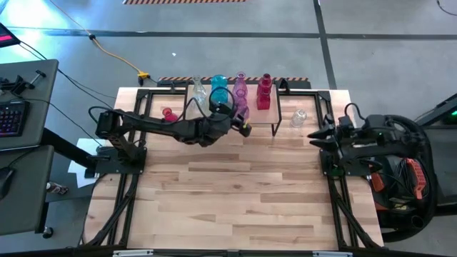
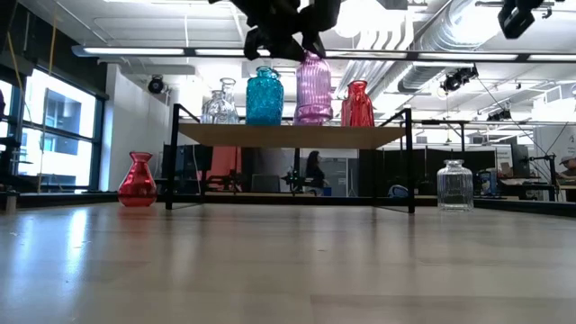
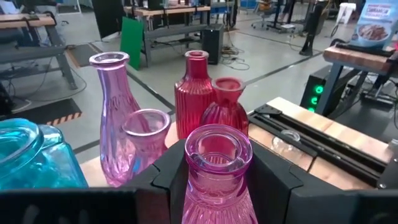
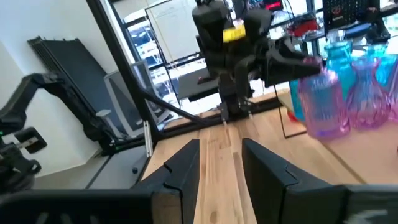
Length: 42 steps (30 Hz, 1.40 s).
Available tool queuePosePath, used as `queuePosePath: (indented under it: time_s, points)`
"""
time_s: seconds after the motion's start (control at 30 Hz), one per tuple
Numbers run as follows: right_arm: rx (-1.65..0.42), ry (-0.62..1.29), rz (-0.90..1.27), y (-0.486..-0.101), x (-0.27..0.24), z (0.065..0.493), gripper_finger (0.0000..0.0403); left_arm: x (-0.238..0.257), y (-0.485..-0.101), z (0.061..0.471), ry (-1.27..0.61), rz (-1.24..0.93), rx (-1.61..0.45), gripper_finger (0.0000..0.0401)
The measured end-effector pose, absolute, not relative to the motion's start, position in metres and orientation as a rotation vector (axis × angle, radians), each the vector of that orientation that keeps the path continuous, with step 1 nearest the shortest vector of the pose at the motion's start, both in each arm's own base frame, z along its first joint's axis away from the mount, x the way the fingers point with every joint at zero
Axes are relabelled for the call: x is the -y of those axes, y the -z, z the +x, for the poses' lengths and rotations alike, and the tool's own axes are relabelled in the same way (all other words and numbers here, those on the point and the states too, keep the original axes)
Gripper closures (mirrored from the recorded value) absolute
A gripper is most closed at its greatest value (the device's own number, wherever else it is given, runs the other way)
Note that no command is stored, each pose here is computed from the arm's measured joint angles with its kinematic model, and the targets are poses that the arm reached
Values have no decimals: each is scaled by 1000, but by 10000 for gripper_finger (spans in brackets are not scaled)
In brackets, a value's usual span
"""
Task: Sort vases onto shelf
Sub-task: Put the purple flower vase on the shelf aligned with the other purple flower vases
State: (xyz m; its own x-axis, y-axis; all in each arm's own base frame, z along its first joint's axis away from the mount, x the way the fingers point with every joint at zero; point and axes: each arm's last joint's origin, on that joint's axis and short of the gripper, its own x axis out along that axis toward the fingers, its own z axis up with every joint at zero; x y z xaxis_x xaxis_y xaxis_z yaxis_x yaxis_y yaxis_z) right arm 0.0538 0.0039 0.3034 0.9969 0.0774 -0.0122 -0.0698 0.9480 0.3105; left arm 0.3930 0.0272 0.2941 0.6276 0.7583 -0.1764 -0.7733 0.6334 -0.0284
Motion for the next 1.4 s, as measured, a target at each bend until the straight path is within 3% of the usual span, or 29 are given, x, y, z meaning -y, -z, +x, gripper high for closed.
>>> queuePosePath:
  time_s: [0.57,1.4]
  points:
    - [-194,-31,443,-250,-5,75,299,-39,-291,392,-881,-100,-187,279]
    - [-242,1,434,-243,-5,75,299,-40,-291,392,-881,-124,-178,279]
